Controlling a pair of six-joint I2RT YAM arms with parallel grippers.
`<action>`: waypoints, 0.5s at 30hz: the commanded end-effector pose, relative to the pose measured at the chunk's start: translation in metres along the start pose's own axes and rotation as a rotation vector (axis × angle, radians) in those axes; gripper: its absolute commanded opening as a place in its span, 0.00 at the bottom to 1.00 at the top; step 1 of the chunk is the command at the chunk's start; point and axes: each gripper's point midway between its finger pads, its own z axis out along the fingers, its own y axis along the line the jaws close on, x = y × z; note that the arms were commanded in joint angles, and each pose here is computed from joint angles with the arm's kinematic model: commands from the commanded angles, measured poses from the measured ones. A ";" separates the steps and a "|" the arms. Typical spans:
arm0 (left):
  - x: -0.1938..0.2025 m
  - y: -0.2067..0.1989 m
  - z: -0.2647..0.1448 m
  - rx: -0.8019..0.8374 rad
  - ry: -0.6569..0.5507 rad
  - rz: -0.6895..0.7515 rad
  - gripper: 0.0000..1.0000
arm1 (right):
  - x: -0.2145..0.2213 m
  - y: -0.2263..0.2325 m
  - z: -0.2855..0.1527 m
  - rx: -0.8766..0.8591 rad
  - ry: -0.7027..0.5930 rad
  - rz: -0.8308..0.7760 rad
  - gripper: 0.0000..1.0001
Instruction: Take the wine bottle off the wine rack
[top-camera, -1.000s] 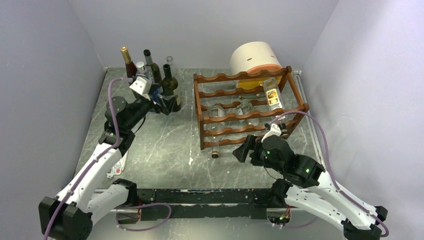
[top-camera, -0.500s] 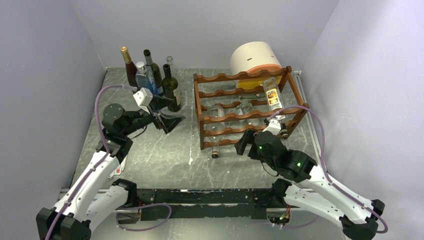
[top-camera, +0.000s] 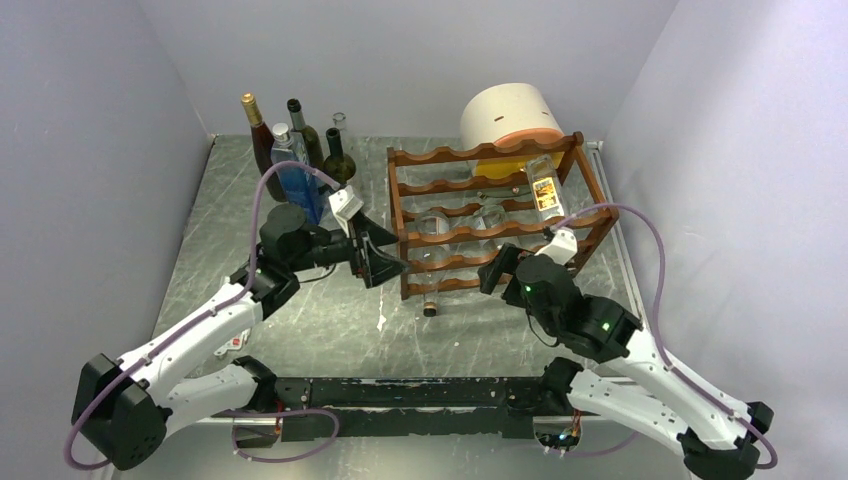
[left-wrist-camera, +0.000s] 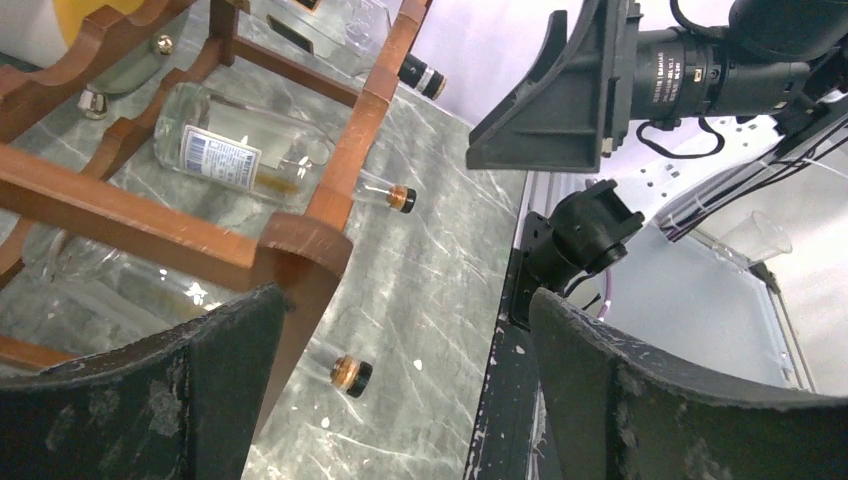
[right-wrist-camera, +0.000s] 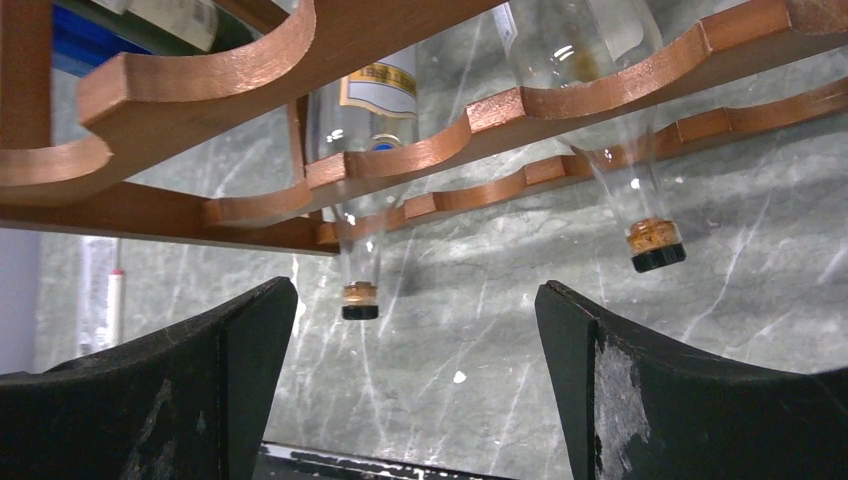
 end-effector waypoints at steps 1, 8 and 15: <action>-0.006 0.011 0.007 -0.099 0.007 0.013 0.95 | -0.018 0.007 0.002 0.007 -0.048 -0.007 0.95; -0.001 0.028 0.005 -0.190 0.001 -0.009 0.95 | -0.027 0.011 0.023 -0.047 0.002 0.009 0.95; 0.001 0.055 0.005 -0.326 0.027 -0.026 0.95 | -0.061 -0.055 0.041 0.095 -0.001 0.142 0.91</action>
